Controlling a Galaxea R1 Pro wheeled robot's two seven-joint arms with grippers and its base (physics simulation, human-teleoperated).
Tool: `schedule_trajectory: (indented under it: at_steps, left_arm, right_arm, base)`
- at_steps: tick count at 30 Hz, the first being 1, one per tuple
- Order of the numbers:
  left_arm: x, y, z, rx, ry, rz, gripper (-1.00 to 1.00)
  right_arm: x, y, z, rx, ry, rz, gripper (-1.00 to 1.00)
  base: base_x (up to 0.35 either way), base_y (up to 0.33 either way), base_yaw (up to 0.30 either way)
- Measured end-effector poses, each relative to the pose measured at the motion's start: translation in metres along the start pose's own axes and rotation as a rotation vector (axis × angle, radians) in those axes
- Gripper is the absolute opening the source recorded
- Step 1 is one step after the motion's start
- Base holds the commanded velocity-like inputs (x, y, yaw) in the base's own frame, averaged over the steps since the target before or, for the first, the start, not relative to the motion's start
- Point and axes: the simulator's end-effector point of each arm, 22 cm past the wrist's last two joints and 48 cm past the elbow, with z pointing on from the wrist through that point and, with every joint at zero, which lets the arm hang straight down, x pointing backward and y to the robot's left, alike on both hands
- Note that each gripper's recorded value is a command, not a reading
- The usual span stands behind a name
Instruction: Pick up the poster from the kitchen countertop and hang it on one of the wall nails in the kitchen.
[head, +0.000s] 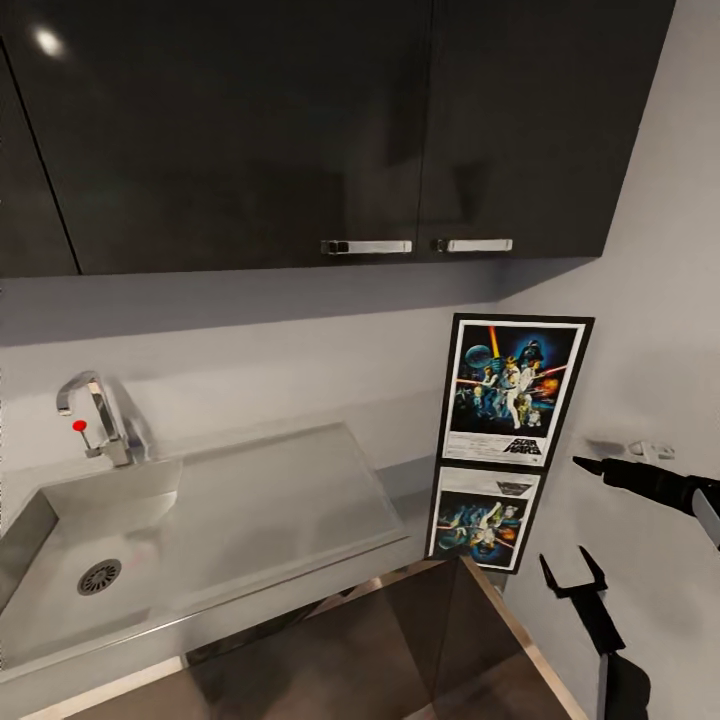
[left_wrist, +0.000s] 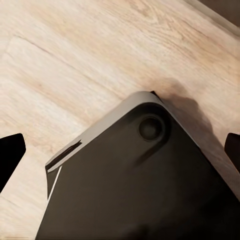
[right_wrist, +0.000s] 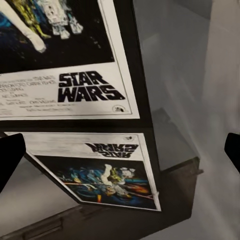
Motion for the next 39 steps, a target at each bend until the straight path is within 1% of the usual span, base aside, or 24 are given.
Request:
schedule_trajectory:
  at_steps: [5,9,10,11,13,14,15,16,17,19,23,27,29,39]
  left_arm:
    - [0.002,0.002,0.000,-0.005,0.001,-0.001,1.00]
    - [0.002,0.002,0.000,-0.006,0.000,-0.004,1.00]
    - [0.002,0.003,0.000,-0.006,0.000,-0.004,1.00]
    - [0.002,0.003,0.000,-0.006,0.000,-0.005,1.00]
    - [0.002,0.004,0.000,-0.008,0.002,-0.005,1.00]
    - [0.003,0.005,0.000,-0.011,0.004,-0.005,1.00]
    - [0.004,0.006,0.000,-0.013,0.005,-0.005,1.00]
    - [0.004,0.007,0.000,-0.014,0.006,-0.005,1.00]
    - [0.004,0.008,0.000,-0.016,0.007,-0.005,1.00]
    - [0.004,0.008,0.000,-0.017,0.007,-0.005,1.00]
    - [0.004,0.009,0.000,-0.018,0.008,-0.006,1.00]
    - [0.004,0.009,0.001,-0.019,0.008,-0.007,1.00]
    - [0.004,0.009,0.001,-0.019,0.007,-0.007,1.00]
    - [0.004,0.007,0.001,-0.007,0.006,-0.006,1.00]
  right_arm:
    - [-0.002,0.001,0.000,-0.002,-0.011,-0.009,1.00]
    - [-0.004,-0.002,-0.002,0.003,-0.016,-0.013,1.00]
    - [-0.004,-0.005,-0.004,0.008,-0.015,-0.014,1.00]
    - [-0.005,-0.016,-0.010,0.025,-0.013,-0.016,1.00]
    - [-0.003,-0.030,-0.019,0.045,-0.009,-0.022,1.00]
    - [0.001,-0.040,-0.028,0.050,-0.006,-0.033,1.00]
    - [0.007,-0.042,-0.035,0.028,-0.006,-0.048,1.00]
    - [0.008,-0.042,-0.039,0.009,-0.007,-0.057,1.00]
    - [0.009,-0.038,-0.044,-0.030,-0.013,-0.077,1.00]
    - [0.009,-0.034,-0.049,-0.067,-0.024,-0.105,1.00]
    - [0.010,-0.029,-0.051,-0.097,-0.038,-0.133,1.00]
    - [0.006,-0.027,-0.051,-0.100,-0.059,-0.163,1.00]
    - [0.006,-0.028,-0.051,-0.098,-0.064,-0.170,1.00]
    - [0.007,-0.027,-0.051,-0.099,-0.066,-0.174,1.00]
  base:
    - [0.000,-0.001,0.185]
    - [0.000,0.000,0.066]
    - [0.000,0.000,0.023]
    - [0.000,0.000,0.019]
    - [0.000,0.000,0.012]
    - [0.000,0.000,0.006]
    - [0.000,0.000,0.005]
    - [0.000,0.000,0.003]
    - [0.000,0.000,0.003]
    - [0.000,0.000,0.001]
    - [0.000,0.000,0.000]
    - [0.008,0.000,0.000]
    - [0.119,0.000,0.000]
    - [0.288,0.000,0.000]
